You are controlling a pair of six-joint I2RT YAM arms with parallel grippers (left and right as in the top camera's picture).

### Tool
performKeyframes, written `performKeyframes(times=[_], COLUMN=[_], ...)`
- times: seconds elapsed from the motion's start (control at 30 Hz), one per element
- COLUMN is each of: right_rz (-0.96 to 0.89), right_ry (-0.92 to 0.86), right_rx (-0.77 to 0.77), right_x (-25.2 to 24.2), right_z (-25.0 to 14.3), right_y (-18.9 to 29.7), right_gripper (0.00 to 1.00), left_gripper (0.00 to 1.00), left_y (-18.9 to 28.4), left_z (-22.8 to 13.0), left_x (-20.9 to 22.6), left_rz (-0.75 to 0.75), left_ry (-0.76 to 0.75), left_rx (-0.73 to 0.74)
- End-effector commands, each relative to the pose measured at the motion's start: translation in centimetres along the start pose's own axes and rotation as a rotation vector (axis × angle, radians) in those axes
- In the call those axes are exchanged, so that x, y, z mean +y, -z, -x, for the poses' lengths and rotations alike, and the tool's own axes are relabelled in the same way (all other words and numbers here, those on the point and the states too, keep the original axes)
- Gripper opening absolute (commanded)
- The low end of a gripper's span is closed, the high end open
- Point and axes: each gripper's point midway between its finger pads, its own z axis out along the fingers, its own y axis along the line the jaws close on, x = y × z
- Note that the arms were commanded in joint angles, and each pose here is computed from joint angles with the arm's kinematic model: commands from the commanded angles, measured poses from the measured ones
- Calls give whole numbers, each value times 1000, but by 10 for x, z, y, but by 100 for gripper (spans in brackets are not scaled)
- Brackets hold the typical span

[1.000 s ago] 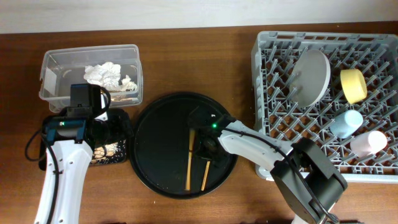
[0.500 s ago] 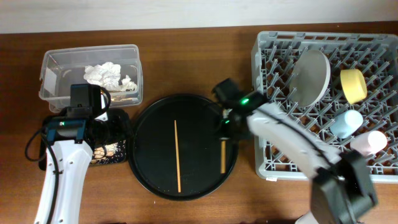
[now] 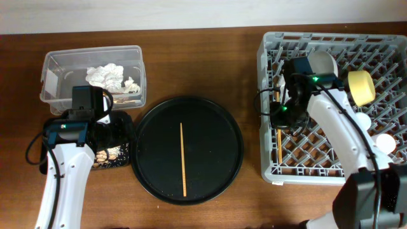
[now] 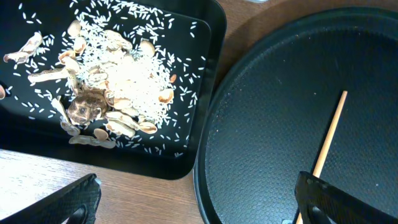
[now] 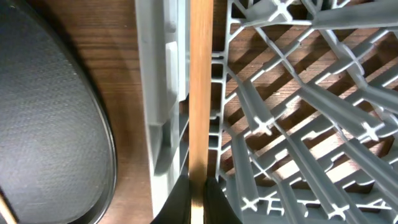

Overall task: Sort waste into correct bins and load items into the dishwasher rack
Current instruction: 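Return the right gripper to grasp the second chopstick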

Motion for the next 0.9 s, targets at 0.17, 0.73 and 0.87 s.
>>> performKeyframes(times=[0.17,0.73,0.87], right_rz=[1,242,203], right_ry=[14,377,401], right_rx=[-98,-46,58], right_x=[3,213,257], right_z=[22,-41,-79], right_y=[33,-12,-73], right_gripper=[31,45,49], left_gripper=[99,99,99], left_y=[6,6,6], left_z=[4,4,4], left_x=[1,1,2], left_rz=[2,-2,3], left_ry=[17,17,17], left_rx=[-22,-21,-22])
